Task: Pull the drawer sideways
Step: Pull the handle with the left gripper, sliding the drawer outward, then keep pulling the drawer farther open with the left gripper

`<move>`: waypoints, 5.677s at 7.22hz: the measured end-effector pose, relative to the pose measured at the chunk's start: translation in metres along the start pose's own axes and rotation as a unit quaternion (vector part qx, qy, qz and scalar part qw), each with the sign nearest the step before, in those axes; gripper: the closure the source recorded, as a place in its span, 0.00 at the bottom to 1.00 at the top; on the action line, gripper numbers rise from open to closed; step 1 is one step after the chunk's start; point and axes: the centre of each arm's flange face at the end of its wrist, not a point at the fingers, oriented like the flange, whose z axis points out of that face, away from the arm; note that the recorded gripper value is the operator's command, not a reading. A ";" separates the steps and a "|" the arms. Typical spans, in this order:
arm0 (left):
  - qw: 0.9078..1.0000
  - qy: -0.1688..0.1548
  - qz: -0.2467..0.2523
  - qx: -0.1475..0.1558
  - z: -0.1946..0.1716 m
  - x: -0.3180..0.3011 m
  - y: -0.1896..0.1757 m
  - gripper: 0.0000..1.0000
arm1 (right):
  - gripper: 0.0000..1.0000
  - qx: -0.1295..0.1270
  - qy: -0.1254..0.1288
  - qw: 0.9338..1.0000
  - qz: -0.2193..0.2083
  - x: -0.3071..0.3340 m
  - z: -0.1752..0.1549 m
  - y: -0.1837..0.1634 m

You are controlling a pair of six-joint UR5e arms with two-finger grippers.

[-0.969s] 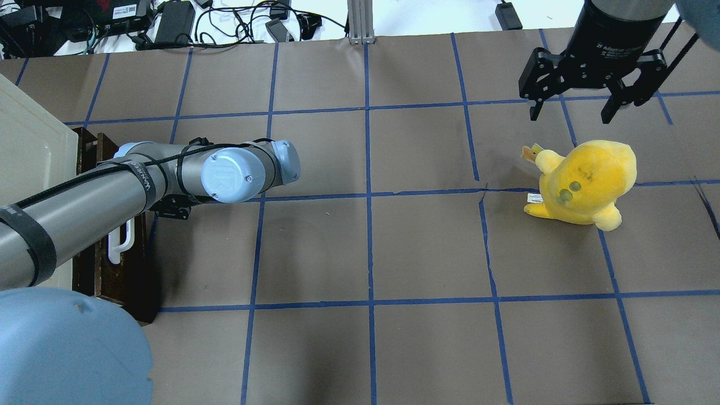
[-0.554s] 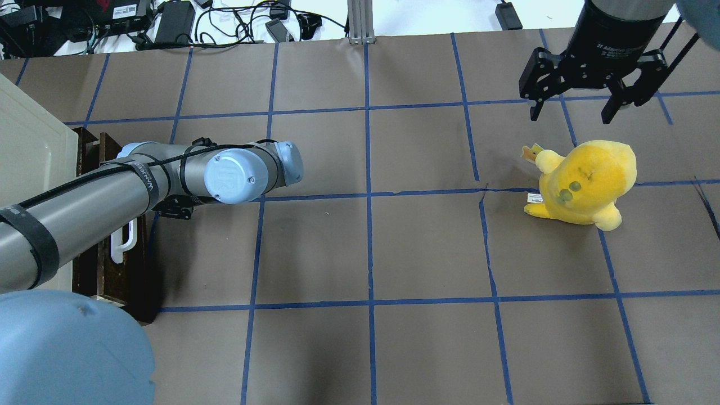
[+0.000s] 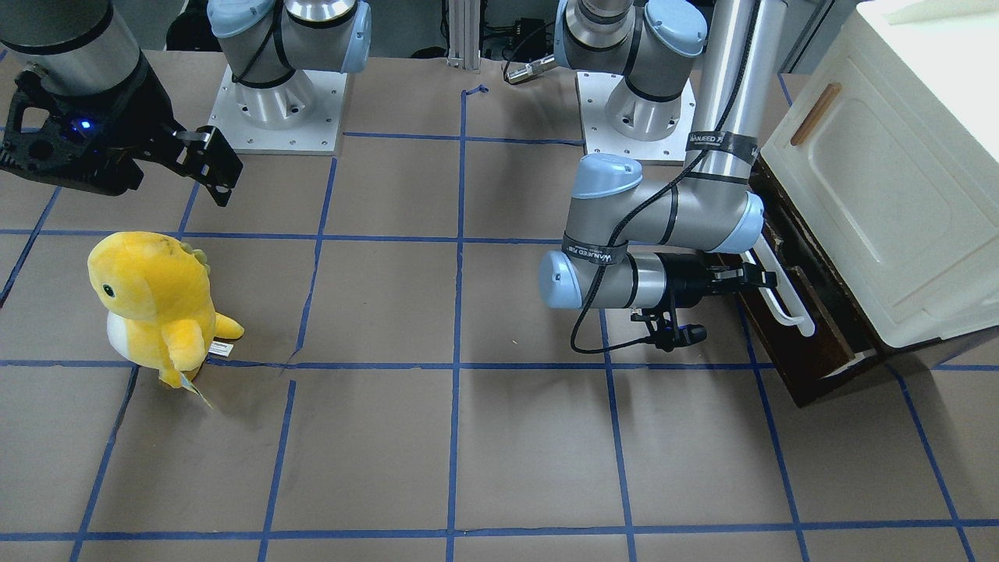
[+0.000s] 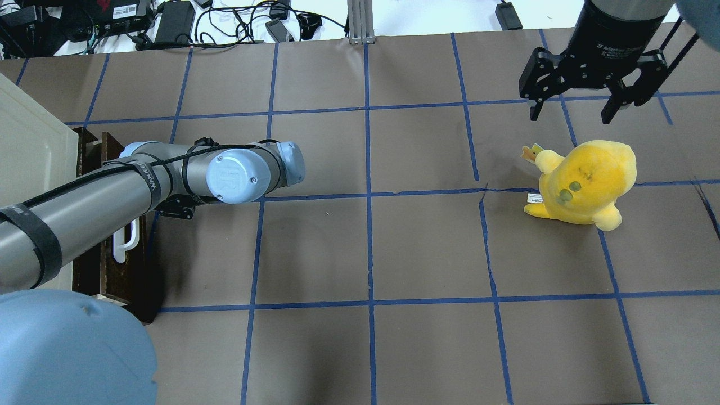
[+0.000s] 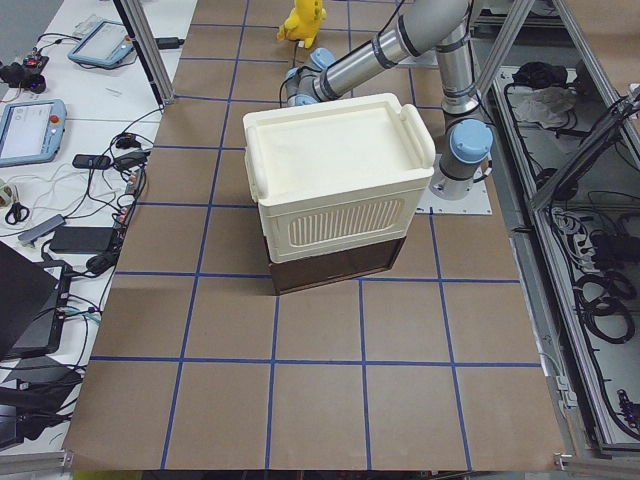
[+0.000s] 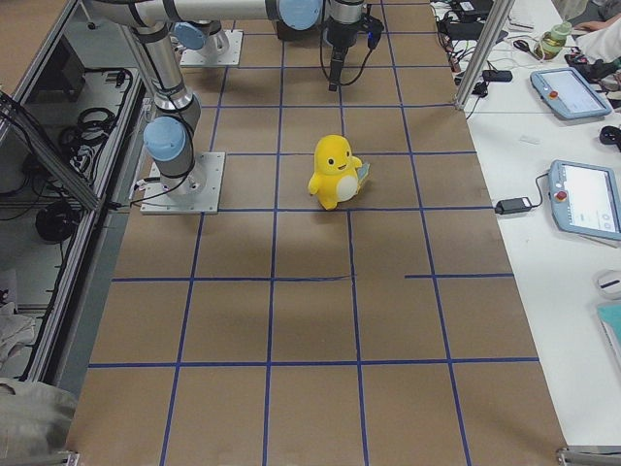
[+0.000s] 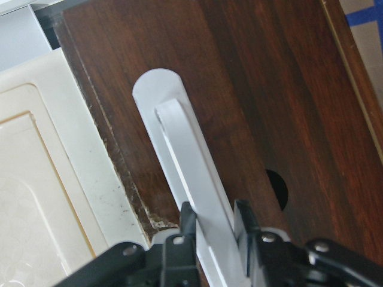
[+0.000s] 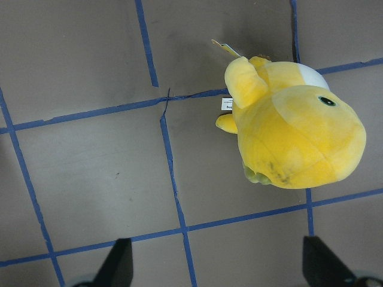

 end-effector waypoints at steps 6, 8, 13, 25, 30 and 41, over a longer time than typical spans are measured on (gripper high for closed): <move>1.000 0.001 -0.003 0.012 -0.017 -0.001 -0.005 0.85 | 0.00 0.000 0.000 1.000 0.000 0.000 0.000 0.000; 1.000 -0.002 0.000 0.016 -0.021 0.002 -0.003 0.85 | 0.00 0.000 0.000 1.000 0.000 0.000 0.000 0.000; 1.000 -0.008 0.005 0.029 -0.035 0.004 0.002 0.85 | 0.00 0.000 0.000 1.000 0.000 0.000 0.000 0.000; 0.999 -0.012 0.003 0.044 -0.050 0.009 0.004 0.88 | 0.00 0.000 0.000 1.000 0.000 0.000 0.000 0.000; 0.999 -0.012 0.005 0.044 -0.050 0.011 0.001 0.88 | 0.00 0.000 0.000 1.000 0.000 0.000 0.000 0.000; 0.998 -0.016 0.004 0.065 -0.074 0.015 0.007 0.88 | 0.00 0.000 0.000 1.000 0.000 0.000 0.000 0.000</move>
